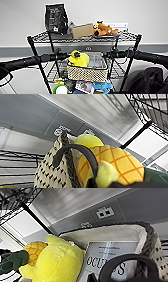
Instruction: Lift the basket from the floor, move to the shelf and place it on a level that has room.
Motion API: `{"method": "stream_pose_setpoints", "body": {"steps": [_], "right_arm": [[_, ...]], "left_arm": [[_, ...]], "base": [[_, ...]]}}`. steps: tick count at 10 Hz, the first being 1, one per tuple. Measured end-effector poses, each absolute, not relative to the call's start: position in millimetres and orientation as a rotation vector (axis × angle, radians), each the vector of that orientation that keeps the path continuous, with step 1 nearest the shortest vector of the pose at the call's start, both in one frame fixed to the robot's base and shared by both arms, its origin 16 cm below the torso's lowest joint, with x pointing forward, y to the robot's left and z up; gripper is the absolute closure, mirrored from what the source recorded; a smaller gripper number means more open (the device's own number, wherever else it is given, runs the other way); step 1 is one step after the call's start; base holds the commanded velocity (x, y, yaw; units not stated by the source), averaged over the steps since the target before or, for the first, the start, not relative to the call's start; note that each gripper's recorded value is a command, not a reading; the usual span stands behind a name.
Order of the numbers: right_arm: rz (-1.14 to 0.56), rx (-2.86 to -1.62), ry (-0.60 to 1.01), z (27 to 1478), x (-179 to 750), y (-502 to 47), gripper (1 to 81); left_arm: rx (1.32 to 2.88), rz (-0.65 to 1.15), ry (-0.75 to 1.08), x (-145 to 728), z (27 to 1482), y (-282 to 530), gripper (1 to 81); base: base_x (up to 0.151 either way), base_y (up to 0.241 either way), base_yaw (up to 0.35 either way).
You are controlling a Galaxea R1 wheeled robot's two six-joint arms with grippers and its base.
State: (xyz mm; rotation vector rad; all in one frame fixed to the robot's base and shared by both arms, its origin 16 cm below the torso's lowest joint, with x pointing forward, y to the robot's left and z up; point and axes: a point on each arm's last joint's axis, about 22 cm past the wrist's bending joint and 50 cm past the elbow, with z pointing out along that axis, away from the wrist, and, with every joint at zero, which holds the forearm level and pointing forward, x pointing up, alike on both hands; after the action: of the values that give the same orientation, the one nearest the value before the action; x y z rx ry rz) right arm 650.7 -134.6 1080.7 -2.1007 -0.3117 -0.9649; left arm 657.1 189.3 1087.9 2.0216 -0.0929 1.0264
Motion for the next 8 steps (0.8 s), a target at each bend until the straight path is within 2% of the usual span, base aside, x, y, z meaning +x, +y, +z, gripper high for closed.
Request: {"method": "stream_pose_setpoints", "body": {"steps": [8], "right_arm": [[-1.069,-2.192,-0.221,1053,718,-139,81.1]], "left_arm": [[2.110,1.089,-0.064,716,1065,184,81.1]], "base": [[0.000,0.000,0.000]]}}
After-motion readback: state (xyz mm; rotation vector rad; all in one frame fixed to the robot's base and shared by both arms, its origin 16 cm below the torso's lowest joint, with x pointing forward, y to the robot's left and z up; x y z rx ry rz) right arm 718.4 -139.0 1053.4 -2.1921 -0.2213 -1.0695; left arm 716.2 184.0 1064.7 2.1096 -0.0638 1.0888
